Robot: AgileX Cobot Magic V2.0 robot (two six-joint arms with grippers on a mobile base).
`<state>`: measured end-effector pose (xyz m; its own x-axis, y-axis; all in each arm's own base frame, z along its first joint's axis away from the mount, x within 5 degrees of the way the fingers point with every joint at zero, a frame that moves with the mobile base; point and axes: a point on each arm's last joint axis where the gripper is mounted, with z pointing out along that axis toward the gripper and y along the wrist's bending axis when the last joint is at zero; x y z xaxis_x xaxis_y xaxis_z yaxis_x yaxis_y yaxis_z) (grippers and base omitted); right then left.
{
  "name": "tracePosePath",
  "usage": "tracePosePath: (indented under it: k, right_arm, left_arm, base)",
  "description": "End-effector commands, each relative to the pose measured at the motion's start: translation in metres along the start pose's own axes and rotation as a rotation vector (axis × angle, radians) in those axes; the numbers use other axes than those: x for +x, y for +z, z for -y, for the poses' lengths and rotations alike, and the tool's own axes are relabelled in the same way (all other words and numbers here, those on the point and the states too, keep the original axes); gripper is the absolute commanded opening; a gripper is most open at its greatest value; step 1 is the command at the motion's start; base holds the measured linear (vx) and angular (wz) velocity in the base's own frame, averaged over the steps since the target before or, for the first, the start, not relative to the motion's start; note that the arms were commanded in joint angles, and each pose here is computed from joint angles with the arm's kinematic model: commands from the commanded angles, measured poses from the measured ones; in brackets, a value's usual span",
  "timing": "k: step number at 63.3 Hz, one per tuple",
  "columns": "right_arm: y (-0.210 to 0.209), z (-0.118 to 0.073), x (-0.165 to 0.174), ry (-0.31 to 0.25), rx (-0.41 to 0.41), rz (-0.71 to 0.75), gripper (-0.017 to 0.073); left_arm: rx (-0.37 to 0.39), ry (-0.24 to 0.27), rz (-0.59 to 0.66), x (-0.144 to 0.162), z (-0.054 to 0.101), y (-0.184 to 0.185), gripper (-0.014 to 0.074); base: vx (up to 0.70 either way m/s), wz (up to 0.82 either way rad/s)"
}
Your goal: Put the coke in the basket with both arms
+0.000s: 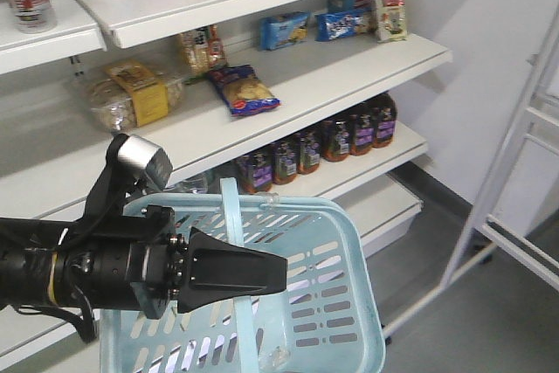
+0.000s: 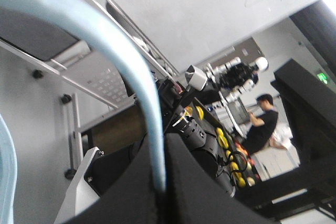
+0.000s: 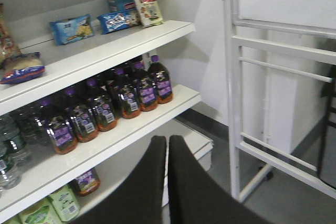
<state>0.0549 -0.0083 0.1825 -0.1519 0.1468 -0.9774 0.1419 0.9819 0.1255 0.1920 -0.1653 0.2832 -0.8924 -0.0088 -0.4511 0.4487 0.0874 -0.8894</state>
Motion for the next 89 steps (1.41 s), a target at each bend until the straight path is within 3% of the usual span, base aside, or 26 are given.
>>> tracePosePath:
  k: [1, 55, 89]
  right_arm:
    - [-0.0005, -0.0010, -0.0032, -0.007, -0.013, 0.074, -0.0002]
    - [-0.0005, -0.0010, -0.0032, -0.008, -0.013, 0.074, -0.0002]
    - [-0.0005, -0.0010, -0.0032, -0.008, -0.013, 0.074, -0.0002]
  left_arm:
    - [0.238, 0.031, -0.028, 0.0007, 0.0329, -0.0042, -0.0006]
    - [0.238, 0.031, -0.028, 0.0007, 0.0329, -0.0042, -0.0006]
    - [0.237, 0.031, -0.027, 0.0007, 0.0328, -0.0041, -0.0006]
  base:
    - [0.14, 0.56]
    - [0.12, 0.63]
    - [0.11, 0.31]
